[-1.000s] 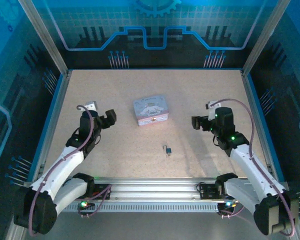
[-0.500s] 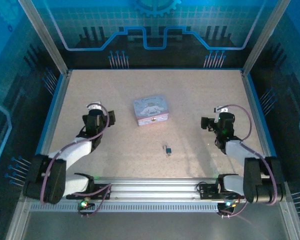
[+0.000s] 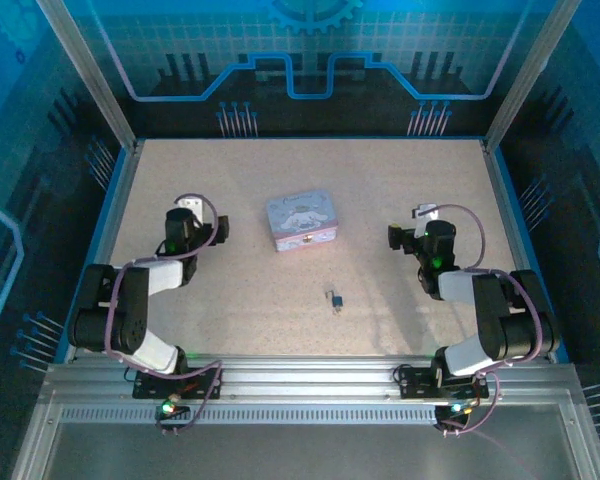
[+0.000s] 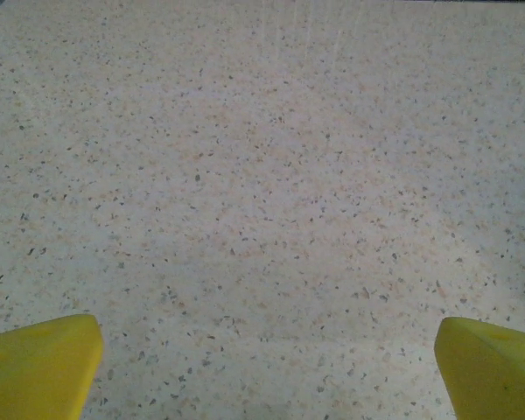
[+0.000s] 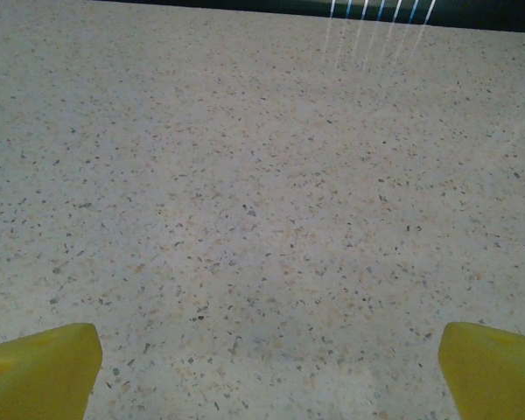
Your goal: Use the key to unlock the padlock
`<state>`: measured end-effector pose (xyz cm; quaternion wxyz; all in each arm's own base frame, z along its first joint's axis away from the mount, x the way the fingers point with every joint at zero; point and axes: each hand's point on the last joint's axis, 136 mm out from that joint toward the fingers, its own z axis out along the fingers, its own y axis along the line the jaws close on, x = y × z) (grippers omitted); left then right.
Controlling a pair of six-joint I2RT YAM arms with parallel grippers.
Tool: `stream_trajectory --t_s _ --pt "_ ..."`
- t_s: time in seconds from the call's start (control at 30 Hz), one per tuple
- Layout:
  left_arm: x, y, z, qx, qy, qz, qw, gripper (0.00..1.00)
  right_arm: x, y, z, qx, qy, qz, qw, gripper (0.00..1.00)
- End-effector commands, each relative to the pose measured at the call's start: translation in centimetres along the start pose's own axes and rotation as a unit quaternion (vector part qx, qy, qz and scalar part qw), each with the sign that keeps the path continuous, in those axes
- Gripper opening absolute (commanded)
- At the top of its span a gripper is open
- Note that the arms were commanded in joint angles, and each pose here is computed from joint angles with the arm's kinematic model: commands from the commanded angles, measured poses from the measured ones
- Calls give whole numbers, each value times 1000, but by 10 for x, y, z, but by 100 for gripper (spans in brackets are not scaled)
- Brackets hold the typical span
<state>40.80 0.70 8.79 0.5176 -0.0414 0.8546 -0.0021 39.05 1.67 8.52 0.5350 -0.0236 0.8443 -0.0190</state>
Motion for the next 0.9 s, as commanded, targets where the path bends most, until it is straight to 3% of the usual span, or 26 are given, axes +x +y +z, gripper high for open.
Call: stream_trajectory --t_s 0.0,0.07,0.87 --pt "-2 -16 -11 53 -44 -9 998 99 -11 -2 1 1 -27 -4 1000 100" --pt "-2 -11 -15 48 -84 -13 995 99 -12 -2 0 2 -28 -3 1000 100" --pt "0 -6 -13 30 -72 -20 997 99 -12 1 1 -2 -26 -12 1000 100"
